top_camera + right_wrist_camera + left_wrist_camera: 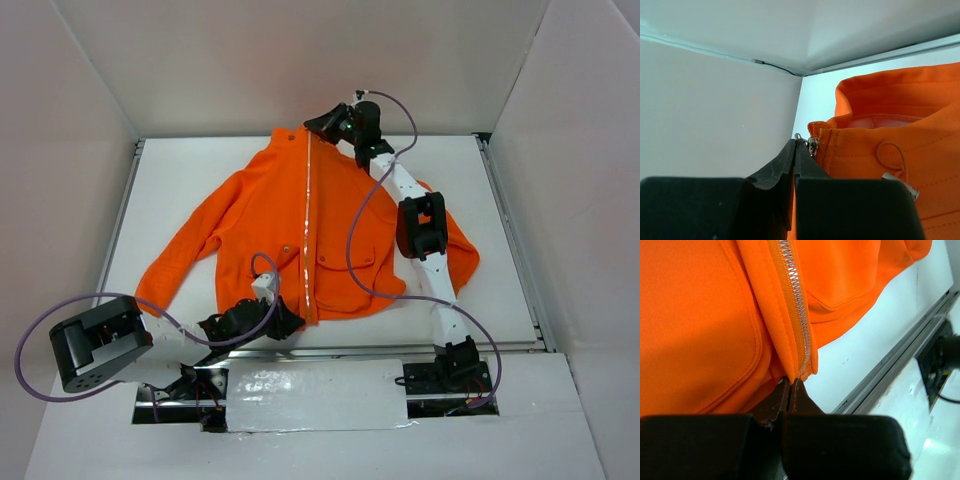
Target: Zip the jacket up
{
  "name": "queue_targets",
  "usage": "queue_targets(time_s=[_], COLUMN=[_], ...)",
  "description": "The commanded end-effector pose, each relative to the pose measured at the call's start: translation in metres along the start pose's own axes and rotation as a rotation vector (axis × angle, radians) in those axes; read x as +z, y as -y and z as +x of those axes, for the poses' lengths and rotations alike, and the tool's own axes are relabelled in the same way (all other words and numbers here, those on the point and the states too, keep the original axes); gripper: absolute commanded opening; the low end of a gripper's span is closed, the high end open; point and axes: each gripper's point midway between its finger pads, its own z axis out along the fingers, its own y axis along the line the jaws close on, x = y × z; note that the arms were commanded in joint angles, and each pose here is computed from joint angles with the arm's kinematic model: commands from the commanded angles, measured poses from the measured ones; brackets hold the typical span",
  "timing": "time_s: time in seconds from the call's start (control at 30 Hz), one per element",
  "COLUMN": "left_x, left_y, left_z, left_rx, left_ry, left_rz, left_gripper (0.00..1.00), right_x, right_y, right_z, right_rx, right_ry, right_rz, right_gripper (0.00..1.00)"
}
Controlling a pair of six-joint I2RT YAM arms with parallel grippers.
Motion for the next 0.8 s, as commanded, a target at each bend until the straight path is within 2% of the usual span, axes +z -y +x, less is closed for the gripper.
queue_targets(time_s=[0.0,0.27,0.37,0.5,0.63,0.77], left_x=[-0.008,-0.01,-0.007,0.0,0.007,0.006], left_y=[-0.01,-0.029,-0.03,-0.027,-0.015,-0.013], left_z=[0.025,0.029,0.03,0.033,0.032,0.031], left_rx=[-0.037,-0.078,-0.077,-0.086,-0.093,-0.085], left_ry=[-0.077,-0.06,-0.066,-0.086,-0.102,-0.108], left_rz=[-0.024,-0.11,-0.123,-0.109,-0.074,-0.079], left_gripper=[0.0,0.0,0.0,0.0,0.0,0.0], right_x=[-0.026,-0.075,-0.079,-0.06,-0.036,-0.03], right_y=[-0.081,-0.139,-0.147,-0.121,-0.062,-0.051], right_z=[-0.097,-0.151,-0.146,-0.115,-0.083,-0.086], right_rx=[-0.148,-0.104,-0.108,-0.089,0.018,-0.016], right_ry=[0.274,0.348,0.312,0.228,0.131,0.165], right_rz=[-0.176,-0.302,-0.328,-0.282,-0.268,-0.213], right_gripper=[0.0,0.0,0.0,0.0,0.03,0.12])
